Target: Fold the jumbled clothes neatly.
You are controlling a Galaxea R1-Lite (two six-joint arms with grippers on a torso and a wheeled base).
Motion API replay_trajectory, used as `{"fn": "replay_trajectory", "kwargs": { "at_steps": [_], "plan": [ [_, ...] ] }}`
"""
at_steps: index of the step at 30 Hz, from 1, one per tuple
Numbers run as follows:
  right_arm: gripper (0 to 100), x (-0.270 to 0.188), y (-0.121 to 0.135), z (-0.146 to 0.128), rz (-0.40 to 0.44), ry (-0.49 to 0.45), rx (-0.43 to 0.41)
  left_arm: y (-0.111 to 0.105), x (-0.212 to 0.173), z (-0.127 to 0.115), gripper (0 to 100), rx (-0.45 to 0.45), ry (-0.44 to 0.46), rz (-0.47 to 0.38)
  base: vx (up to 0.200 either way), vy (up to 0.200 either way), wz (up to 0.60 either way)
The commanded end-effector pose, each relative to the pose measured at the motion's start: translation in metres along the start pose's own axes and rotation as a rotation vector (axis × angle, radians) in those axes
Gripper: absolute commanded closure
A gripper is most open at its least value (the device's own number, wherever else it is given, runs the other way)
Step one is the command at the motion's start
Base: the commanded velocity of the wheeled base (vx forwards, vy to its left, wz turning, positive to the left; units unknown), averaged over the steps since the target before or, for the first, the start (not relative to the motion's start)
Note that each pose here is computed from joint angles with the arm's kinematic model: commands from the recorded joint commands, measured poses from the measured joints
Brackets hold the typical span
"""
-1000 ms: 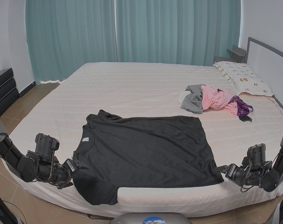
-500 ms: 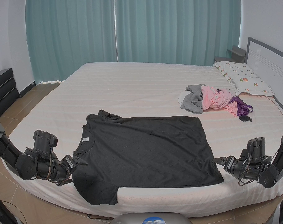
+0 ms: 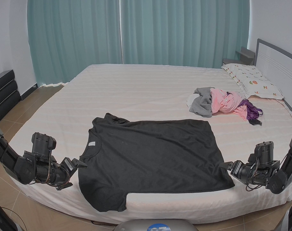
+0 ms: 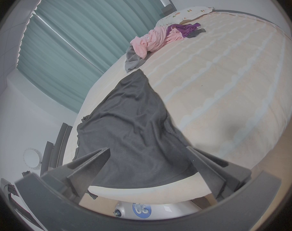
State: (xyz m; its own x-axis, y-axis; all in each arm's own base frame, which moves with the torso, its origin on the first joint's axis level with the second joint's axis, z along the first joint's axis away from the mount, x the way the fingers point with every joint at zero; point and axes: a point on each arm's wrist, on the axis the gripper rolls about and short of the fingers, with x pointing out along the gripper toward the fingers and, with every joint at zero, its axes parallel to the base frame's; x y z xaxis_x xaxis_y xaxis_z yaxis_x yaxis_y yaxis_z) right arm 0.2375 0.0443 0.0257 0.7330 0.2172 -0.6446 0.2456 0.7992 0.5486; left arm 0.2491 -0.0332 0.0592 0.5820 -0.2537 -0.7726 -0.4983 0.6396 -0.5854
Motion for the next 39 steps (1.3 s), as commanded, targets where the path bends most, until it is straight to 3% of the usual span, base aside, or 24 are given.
{"fn": "replay_trajectory", "kwargs": {
  "at_steps": [1,5,17,25,32,39],
  "plan": [
    [0,0.0,-0.001,-0.001,-0.003,0.004,-0.001,0.0,0.0,0.001,0,-0.003,-0.002,-0.002,0.0,0.0,0.0],
    [0,0.001,0.0,0.0,-0.001,0.002,0.001,-0.001,-0.001,0.002,0,-0.018,-0.007,-0.007,0.0,0.0,0.0],
    [0,0.0,0.0,0.0,0.001,0.0,0.013,-0.01,-0.001,0.007,0,-0.031,-0.024,-0.038,0.2,0.0,0.0],
    [0,0.001,0.0,0.001,0.002,-0.002,0.017,-0.019,0.0,0.015,0,-0.025,-0.043,-0.062,0.0,0.0,0.0],
    [0,0.006,0.006,0.008,0.026,-0.025,0.043,-0.053,0.007,0.041,0,-0.004,-0.108,-0.152,0.0,0.0,0.0],
    [0,0.017,0.01,0.013,0.035,-0.034,0.052,-0.087,0.045,0.067,0,0.02,-0.143,-0.204,0.0,0.0,0.0]
  ]
}}
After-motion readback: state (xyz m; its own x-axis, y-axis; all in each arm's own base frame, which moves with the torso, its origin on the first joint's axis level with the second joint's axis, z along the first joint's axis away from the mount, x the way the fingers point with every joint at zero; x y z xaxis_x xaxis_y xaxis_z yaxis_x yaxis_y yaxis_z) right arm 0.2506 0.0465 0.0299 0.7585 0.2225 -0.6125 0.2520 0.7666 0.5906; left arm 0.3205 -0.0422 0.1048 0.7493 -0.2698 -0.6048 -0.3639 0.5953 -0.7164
